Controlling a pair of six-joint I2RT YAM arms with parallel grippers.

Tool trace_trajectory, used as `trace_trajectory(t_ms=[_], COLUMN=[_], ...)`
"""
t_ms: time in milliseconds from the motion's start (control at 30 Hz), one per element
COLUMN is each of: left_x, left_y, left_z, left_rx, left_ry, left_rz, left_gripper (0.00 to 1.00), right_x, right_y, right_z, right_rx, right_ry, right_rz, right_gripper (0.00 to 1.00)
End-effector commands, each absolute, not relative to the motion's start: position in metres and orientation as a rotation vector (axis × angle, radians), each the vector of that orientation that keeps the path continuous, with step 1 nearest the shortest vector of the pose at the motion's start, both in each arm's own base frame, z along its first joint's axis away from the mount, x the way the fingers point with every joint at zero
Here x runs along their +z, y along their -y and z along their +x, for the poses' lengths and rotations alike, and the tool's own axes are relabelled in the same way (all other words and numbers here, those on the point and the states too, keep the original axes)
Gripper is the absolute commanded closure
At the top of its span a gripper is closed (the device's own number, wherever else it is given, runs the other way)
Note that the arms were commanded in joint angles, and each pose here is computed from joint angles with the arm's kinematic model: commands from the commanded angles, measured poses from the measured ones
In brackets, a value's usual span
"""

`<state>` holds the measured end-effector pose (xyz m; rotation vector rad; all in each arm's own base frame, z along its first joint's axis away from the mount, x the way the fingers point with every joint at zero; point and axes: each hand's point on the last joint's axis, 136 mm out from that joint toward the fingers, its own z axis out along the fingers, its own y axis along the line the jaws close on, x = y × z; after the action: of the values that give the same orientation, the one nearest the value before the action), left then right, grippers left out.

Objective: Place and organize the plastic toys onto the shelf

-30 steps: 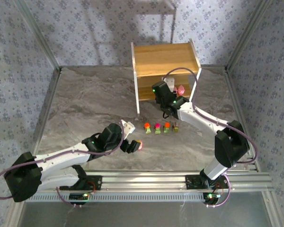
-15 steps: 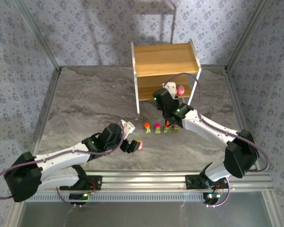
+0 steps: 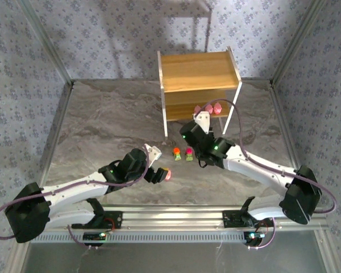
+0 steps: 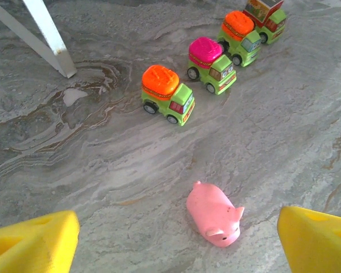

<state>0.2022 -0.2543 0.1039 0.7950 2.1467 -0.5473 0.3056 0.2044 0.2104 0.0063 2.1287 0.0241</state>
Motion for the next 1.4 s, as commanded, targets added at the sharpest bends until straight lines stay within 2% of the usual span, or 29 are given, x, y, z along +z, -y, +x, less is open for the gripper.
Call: trace_trajectory(t_ms=[0, 533, 1167, 1367], left_x=[0.113, 0.103, 0.093, 0.088], left_y=[0.256, 0.245, 0.223, 0.212], left_z=[0.208, 0.219, 0.234, 0.240], left_rx=[-0.518, -0.476, -0.490, -0.488], left_ry=[-2.136, -2.205, -2.291, -2.325], left_rz=[0.786, 0.727, 0.584, 0.516], left_gripper=[0.10, 0.10, 0.10, 0.10], right_x=[0.210, 0.192, 0.120, 0.103], right_y=[-0.196, -0.211, -0.270, -0.285], right_z=[0.289, 0.240, 0.185, 0.174], right_rx=[0.003, 0.037, 0.159, 0.176], right_ry=[-2.123, -2.154, -2.310, -2.350], right_rz=[0.048, 0.024, -0.001, -0.006], right_gripper=[0.51, 0.50, 0.48, 0.44])
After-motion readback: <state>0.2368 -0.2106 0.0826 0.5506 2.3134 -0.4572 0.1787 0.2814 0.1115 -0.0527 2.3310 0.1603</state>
